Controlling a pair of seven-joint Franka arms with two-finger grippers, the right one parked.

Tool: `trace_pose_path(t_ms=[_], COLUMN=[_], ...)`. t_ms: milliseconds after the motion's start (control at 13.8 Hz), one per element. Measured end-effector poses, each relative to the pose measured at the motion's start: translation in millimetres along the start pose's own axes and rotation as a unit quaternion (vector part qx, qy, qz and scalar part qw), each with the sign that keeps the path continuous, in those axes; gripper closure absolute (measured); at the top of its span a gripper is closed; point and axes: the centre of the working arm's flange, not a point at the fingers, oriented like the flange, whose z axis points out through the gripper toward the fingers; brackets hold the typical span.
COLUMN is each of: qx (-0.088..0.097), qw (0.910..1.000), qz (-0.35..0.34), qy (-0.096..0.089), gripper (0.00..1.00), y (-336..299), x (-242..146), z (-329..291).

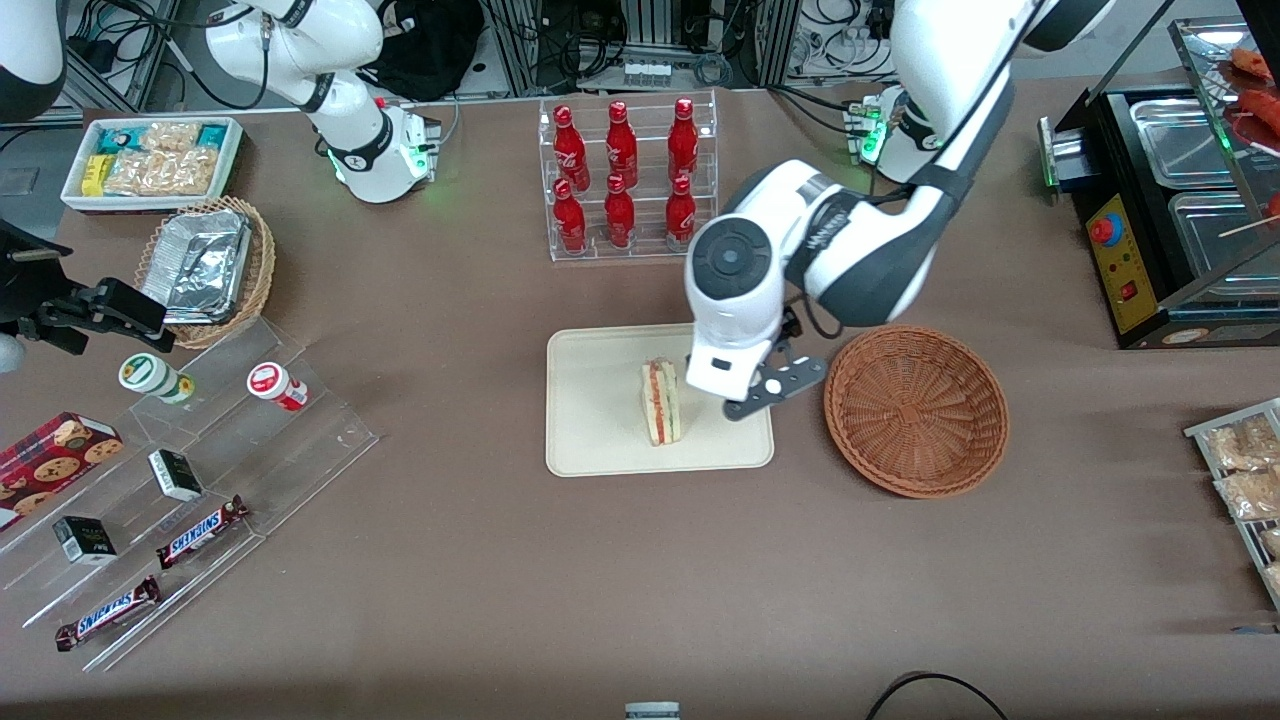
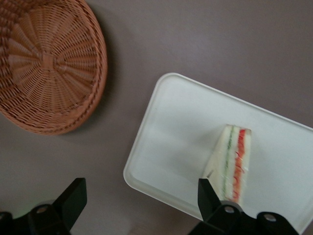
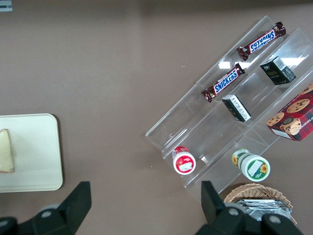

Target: Place sandwich from basket to tray

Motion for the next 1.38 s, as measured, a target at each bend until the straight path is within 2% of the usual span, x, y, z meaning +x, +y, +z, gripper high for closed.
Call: trace_pose_path(t_ms=[290,508,653,871,1016,1234,1379], qx=[0.009,0.016,0.014,0.001,0.011,0.016,0.008], qw=[0.9998,0.999,0.9977,0.992,0.9868,0.9805,0.9764], qz=[0.018,0.041,0.061,0.119,0.153,0.188,0.206], qy=[-0.003,-0.013,-0.025,-0.043,-0.052,-0.054,-0.065], gripper=[0.0,0.0,0.0,0.0,0.0,0.0,0.0], y=[-58,-110,-140,-178,-199,-228,-256], x=[40,70,82,86,83,82,89], z=[-6,-4,-4,-10,-20,-41,-51])
